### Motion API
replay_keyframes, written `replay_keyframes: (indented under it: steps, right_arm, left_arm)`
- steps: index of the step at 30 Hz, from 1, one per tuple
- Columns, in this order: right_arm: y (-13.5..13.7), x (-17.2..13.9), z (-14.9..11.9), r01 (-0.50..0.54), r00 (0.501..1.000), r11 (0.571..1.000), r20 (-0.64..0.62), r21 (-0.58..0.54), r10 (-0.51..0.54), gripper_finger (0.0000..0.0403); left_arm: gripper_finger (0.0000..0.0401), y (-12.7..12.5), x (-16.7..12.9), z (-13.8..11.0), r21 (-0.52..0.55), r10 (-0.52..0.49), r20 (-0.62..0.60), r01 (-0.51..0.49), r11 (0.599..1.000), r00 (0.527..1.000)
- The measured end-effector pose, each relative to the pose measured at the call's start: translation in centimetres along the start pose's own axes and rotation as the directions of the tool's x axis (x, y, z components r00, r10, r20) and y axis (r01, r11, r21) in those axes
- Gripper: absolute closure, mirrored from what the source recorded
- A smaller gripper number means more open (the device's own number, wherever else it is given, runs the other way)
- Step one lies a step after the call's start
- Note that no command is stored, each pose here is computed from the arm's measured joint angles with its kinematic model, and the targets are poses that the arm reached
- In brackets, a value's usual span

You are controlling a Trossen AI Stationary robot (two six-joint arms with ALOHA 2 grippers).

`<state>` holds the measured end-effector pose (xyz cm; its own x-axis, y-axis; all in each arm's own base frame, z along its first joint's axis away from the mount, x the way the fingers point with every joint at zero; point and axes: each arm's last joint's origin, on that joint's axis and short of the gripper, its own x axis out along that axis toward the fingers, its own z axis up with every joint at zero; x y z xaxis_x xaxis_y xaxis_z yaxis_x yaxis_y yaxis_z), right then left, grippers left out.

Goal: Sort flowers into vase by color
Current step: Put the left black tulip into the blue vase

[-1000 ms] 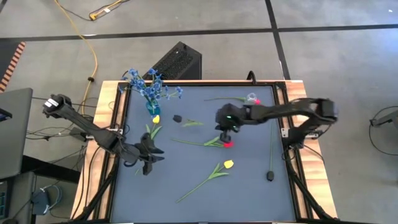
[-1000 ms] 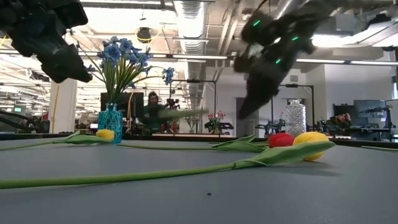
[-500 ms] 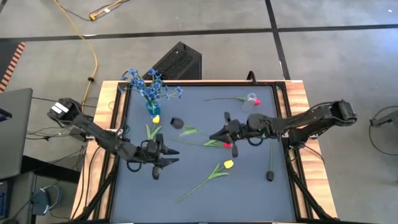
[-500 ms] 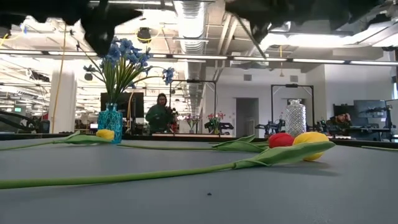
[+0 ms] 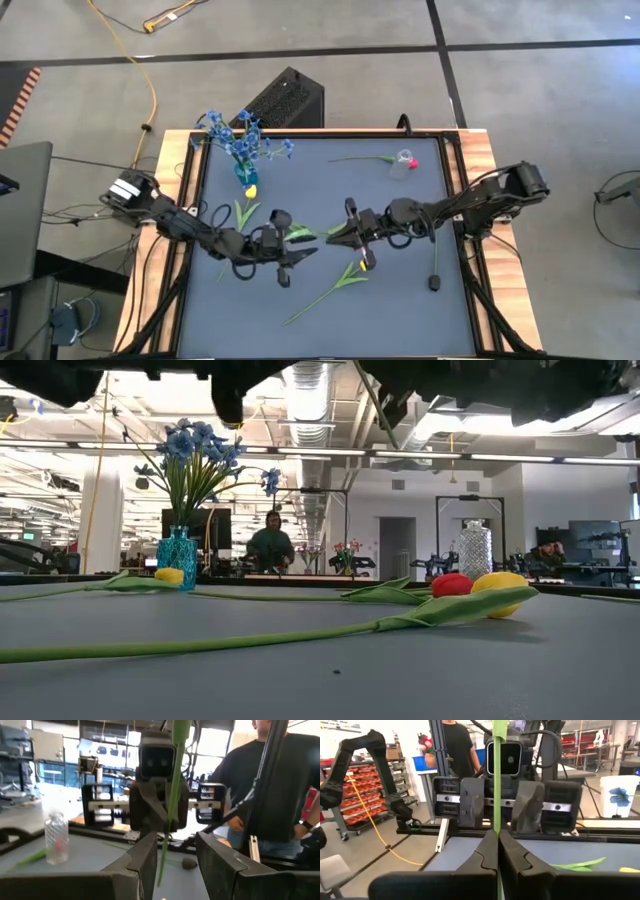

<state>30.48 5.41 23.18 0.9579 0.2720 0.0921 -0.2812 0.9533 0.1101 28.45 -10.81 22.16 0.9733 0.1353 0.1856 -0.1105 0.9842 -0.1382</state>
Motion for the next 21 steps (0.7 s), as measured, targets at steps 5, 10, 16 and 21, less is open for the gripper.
replay_keyframes:
  steps: [5,10,16,21]
  right_arm:
    - [0.4,0.1,-0.1,-0.013,1.000,1.000,0.011,0.002,0.013,0.0379]
    - [0.4,0.1,0.0,-0.013,1.000,1.000,0.017,-0.014,0.014,0.0379]
    - [0.1,0.1,0.0,-0.003,1.000,1.000,0.018,-0.023,0.003,0.0379]
    - [0.0,0.1,0.0,-0.001,1.000,1.000,0.018,-0.027,0.001,0.0379]
  left_arm:
    - [0.0280,0.1,0.8,0.8,0.039,0.015,0.028,-0.016,0.999,0.999]
    - [0.0280,0.3,1.3,1.5,0.055,-0.003,0.055,0.000,0.999,0.998]
    - [0.0280,0.6,1.8,1.8,0.058,-0.003,0.064,-0.001,0.998,0.998]
    - [0.0280,0.9,1.9,1.9,0.058,-0.005,0.073,0.001,0.998,0.997]
